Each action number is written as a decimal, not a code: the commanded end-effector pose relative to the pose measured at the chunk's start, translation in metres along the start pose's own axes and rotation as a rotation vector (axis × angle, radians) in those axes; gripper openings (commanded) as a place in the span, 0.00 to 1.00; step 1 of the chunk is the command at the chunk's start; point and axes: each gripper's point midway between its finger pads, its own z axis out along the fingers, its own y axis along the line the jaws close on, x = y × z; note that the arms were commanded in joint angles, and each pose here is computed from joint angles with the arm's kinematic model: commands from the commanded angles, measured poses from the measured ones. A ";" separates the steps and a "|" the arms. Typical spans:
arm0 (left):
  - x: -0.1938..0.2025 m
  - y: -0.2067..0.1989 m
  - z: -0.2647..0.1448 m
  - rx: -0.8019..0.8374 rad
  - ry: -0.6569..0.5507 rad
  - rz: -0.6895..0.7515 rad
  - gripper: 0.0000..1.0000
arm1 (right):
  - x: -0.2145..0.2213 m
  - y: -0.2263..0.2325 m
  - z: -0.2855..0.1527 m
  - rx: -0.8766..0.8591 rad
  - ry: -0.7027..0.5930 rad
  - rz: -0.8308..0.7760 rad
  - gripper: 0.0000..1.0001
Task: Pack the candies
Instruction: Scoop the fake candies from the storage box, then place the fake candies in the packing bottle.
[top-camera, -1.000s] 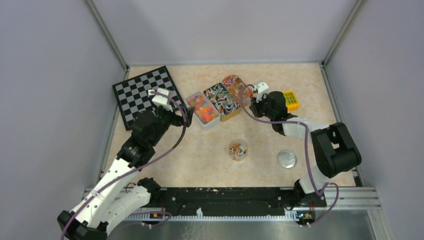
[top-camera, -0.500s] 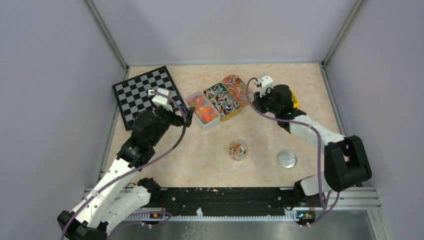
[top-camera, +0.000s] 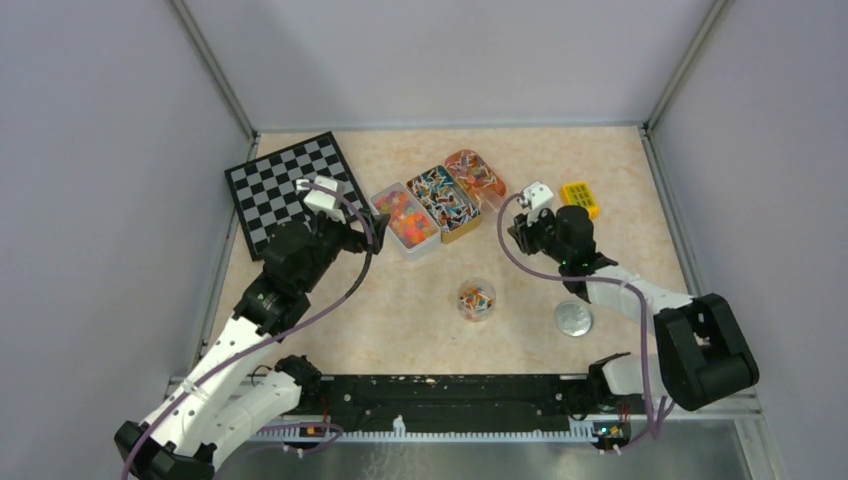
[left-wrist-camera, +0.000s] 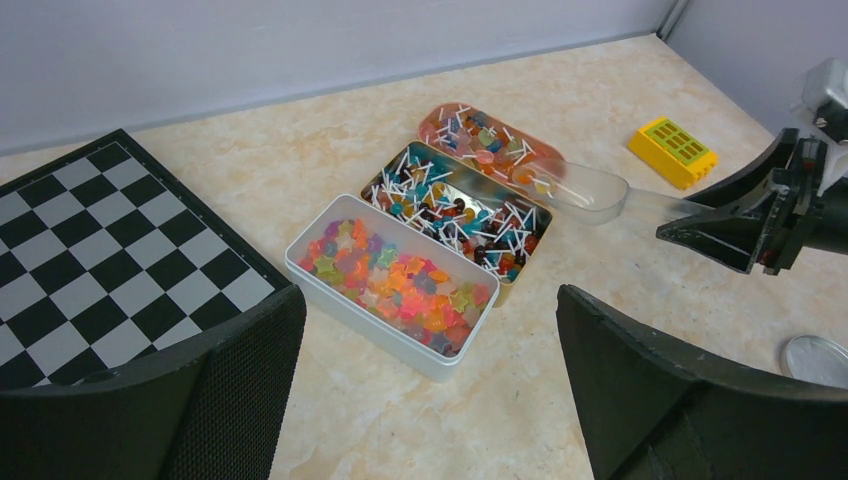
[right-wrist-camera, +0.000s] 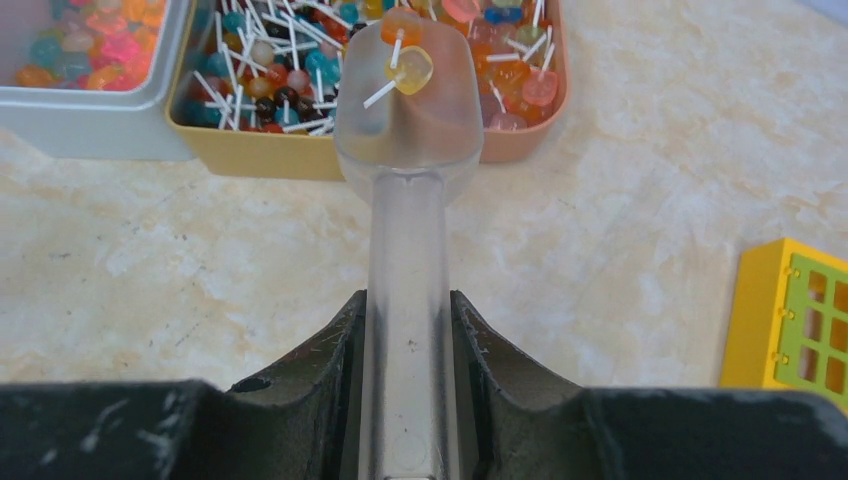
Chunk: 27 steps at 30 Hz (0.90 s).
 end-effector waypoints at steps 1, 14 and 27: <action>-0.014 -0.003 0.001 0.009 -0.042 -0.002 0.99 | -0.080 0.002 -0.022 -0.019 -0.320 -0.109 0.00; -0.017 -0.004 -0.002 0.018 -0.057 -0.004 0.99 | -0.116 0.048 -0.076 -0.233 -0.476 -0.308 0.00; -0.019 -0.006 -0.004 0.025 -0.064 -0.008 0.99 | -0.114 0.057 -0.139 -0.357 -0.177 -0.524 0.00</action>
